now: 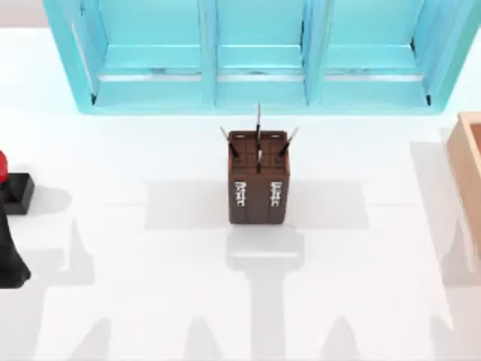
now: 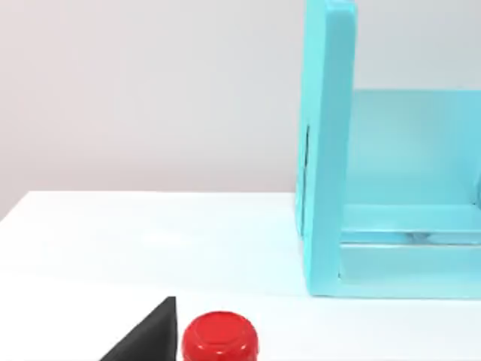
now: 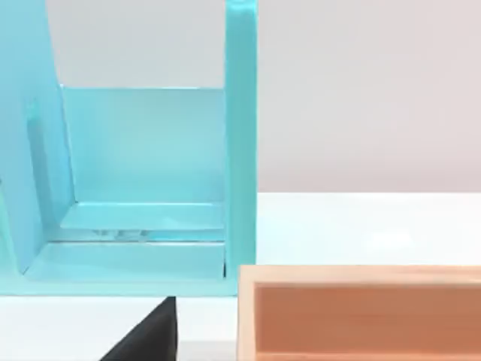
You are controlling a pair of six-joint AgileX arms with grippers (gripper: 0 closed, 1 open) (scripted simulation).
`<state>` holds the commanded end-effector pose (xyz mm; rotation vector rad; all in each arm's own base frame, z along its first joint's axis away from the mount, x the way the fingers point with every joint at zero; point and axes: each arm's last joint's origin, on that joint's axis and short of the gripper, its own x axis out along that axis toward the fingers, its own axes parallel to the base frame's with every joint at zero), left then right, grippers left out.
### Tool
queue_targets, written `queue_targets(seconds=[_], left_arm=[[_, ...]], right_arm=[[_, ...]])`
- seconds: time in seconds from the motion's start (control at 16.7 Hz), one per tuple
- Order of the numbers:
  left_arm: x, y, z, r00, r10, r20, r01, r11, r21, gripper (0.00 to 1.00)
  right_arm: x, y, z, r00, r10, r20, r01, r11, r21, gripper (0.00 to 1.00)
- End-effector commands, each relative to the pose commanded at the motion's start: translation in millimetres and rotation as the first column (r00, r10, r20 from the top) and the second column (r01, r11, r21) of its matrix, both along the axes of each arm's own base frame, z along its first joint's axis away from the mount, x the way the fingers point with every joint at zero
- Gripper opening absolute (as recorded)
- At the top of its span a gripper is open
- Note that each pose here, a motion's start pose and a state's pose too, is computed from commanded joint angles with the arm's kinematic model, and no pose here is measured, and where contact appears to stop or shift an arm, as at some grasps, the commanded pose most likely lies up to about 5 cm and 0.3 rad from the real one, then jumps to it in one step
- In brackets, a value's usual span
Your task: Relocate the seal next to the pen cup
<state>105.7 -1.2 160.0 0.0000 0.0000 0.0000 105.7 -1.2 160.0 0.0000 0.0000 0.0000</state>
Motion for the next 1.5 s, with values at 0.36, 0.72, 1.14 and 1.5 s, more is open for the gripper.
queue_targets(seconds=[0.36,0.72,1.14,1.5], left_arm=[[1.0,0.9,18.9,0.996,0.008,-0.086,-0.008,1.0,0.009,1.0],[34.3,4.7,96.0,0.906,0.022,-0.422,-0.01,0.999,0.033,1.0],[159.5,18.6,133.9,0.492,0.025,-0.87,0.008,0.999,0.033,1.0],[250.0,33.9,109.4,0.139,0.009,-0.99,0.019,1.0,0.012,1.0]], right_arm=[[0.0,0.0,0.0,1.0,0.0,0.0,0.0,1.0,0.0,1.0],[0.0,0.0,0.0,1.0,0.0,0.0,0.0,1.0,0.0,1.0],[0.0,0.0,0.0,1.0,0.0,0.0,0.0,1.0,0.0,1.0],[0.0,0.0,0.0,1.0,0.0,0.0,0.0,1.0,0.0,1.0]])
